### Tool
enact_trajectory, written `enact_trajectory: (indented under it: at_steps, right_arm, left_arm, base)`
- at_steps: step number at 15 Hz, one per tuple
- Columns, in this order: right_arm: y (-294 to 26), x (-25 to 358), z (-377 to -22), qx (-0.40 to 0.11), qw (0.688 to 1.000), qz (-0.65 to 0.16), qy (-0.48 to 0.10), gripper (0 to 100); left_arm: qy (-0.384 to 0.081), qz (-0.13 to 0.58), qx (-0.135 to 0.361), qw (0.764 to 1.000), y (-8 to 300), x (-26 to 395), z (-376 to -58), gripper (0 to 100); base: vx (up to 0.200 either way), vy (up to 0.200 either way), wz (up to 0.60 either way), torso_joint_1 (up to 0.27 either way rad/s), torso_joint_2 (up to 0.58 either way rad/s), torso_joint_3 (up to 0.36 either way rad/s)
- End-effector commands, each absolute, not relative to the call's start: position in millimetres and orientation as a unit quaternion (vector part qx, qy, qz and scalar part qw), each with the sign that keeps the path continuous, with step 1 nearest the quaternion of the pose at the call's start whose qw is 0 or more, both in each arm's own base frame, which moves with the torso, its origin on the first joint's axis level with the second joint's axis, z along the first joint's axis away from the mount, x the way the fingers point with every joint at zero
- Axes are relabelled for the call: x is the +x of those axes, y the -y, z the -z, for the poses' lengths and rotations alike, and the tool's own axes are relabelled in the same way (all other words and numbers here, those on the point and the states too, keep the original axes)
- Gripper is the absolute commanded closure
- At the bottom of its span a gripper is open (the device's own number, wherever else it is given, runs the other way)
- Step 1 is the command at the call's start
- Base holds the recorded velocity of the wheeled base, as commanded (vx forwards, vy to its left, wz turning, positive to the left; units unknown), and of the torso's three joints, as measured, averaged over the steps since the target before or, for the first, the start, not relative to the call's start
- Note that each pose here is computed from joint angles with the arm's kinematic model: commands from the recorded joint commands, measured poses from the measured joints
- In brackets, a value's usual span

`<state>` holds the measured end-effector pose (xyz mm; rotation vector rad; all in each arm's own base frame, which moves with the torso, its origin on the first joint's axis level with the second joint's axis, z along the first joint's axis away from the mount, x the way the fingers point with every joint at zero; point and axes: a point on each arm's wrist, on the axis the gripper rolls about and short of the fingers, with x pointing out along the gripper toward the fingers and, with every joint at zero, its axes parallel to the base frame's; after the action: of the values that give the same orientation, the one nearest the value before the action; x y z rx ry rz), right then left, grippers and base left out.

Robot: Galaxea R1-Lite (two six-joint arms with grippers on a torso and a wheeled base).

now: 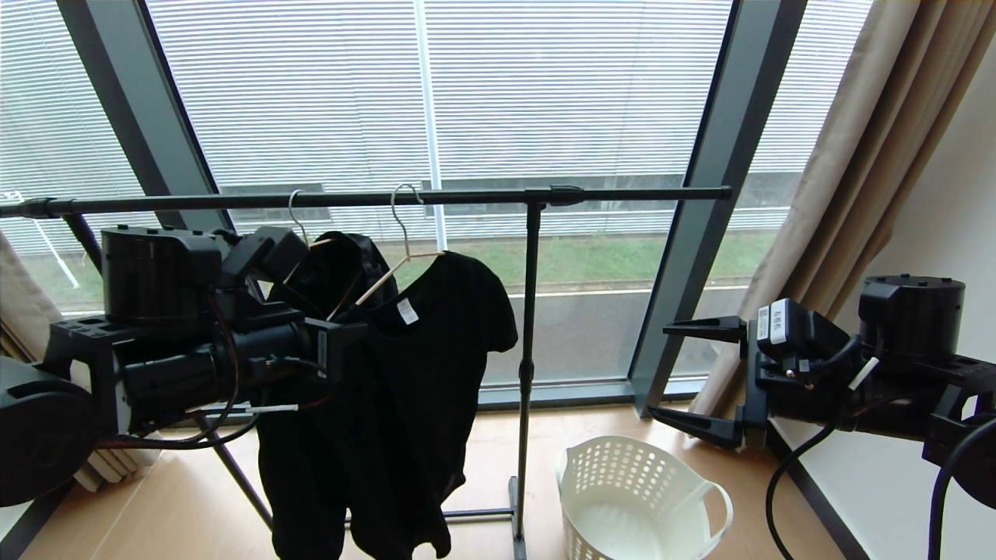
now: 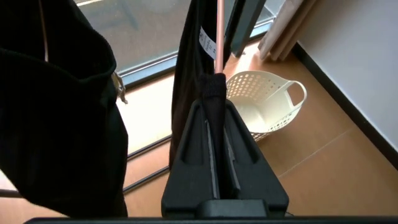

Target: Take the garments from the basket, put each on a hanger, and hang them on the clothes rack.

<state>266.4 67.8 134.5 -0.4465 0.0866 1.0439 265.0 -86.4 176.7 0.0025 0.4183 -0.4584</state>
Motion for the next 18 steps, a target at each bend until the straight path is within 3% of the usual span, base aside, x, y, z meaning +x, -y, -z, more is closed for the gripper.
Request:
enact_trajectory:
  at_steps: [1, 5, 13, 18]
  right_arm:
    - [-68, 267, -134, -0.212, 0.842, -0.494, -0.042, 0]
    - [-67, 267, -134, -0.211, 0.842, -0.494, -0.042, 0]
    - [-68, 267, -133, -0.211, 0.842, -0.494, -0.043, 0]
    - [-68, 267, -133, -0.211, 0.842, -0.494, -0.043, 0]
  left_arm:
    - [-0.222, 0.224, 0.002, 0.949, 91, 279, -165, 100]
    - [-0.176, 0.228, -0.002, 0.958, 96, 292, -163, 100]
    - [-0.141, 0.224, -0.008, 0.964, 99, 312, -151, 100]
    - [-0.144, 0.212, -0.014, 0.966, 103, 331, -143, 100]
  base:
    - [0.0, 0.0, 0.0, 0.0, 0.0, 0.0]
    - [0.0, 0.0, 0.0, 0.0, 0.0, 0.0]
    - [0.0, 0.0, 0.0, 0.0, 0.0, 0.0]
    - [0.0, 0.0, 0.0, 0.0, 0.0, 0.0]
